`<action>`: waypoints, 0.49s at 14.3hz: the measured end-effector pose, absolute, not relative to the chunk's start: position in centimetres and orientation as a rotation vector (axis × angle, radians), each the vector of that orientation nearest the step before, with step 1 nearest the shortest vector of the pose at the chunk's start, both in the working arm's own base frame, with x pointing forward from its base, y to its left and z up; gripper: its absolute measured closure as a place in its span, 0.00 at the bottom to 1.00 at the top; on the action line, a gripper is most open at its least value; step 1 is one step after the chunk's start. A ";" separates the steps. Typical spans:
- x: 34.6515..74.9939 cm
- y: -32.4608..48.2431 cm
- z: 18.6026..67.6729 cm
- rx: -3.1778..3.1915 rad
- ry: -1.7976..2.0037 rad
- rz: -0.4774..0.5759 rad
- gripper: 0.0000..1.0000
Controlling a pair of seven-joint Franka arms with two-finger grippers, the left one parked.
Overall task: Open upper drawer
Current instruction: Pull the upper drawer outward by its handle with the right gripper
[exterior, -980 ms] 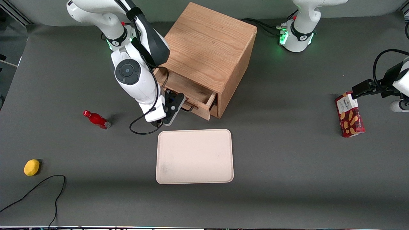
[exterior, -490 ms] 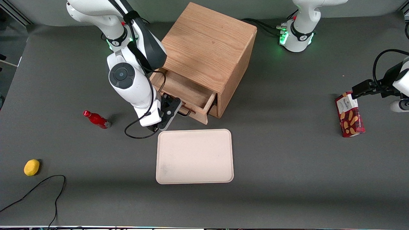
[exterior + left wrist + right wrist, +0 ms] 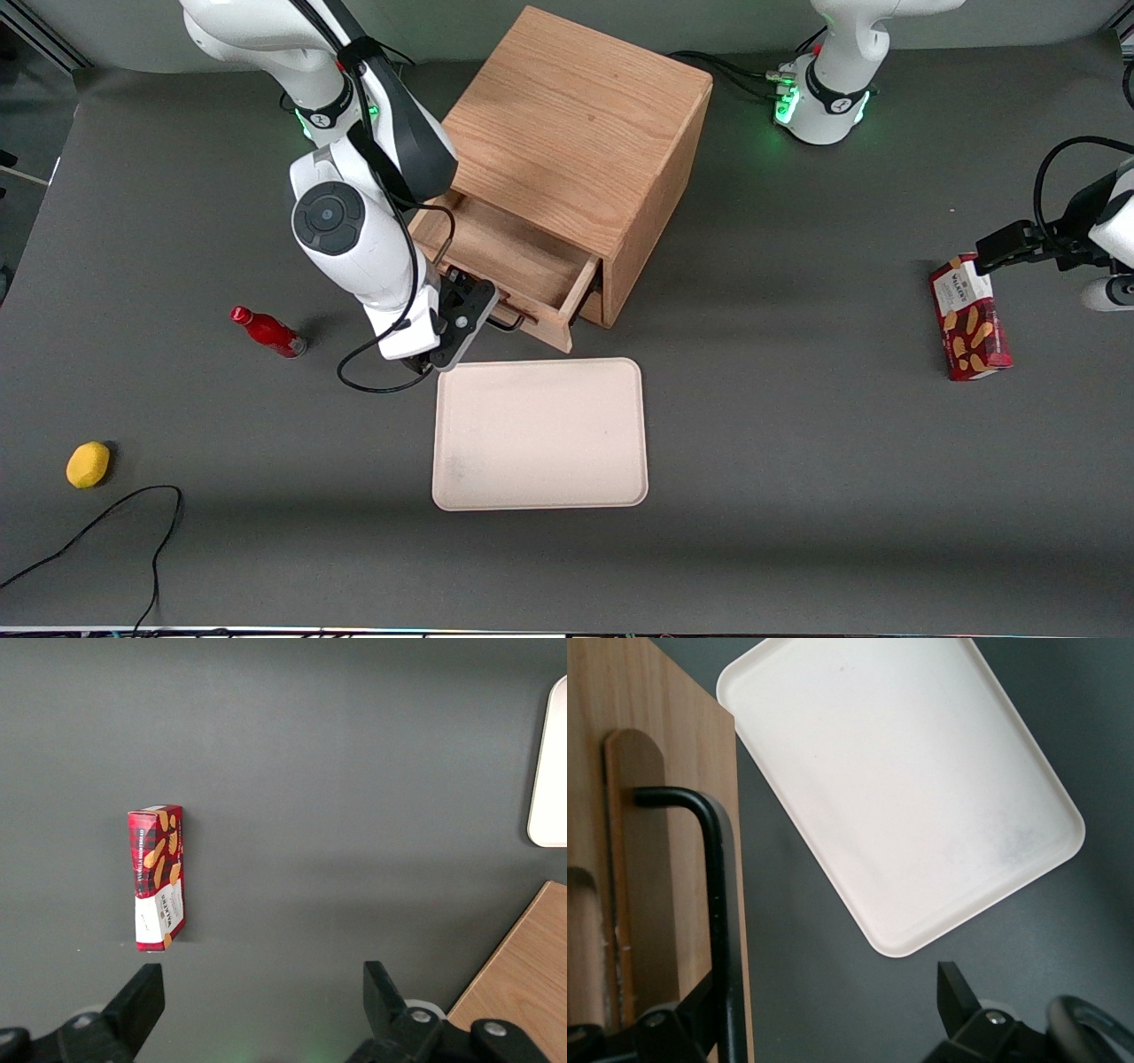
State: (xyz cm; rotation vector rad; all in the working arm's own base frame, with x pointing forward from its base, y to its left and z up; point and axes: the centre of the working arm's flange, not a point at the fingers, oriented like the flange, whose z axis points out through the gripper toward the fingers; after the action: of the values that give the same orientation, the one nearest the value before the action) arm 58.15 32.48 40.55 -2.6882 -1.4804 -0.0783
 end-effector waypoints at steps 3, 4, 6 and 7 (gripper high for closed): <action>58.7 32.1 40.7 -2.696 -1.469 -0.088 0.00; 59.0 31.9 40.6 -2.699 -1.465 -0.089 0.00; 59.4 31.6 40.5 -2.701 -1.464 -0.091 0.00; 59.7 31.3 40.5 -2.699 -1.469 -0.093 0.00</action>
State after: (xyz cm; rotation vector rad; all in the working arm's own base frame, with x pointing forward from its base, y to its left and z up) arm 59.66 31.34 40.47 -2.6993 -1.4690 -0.0927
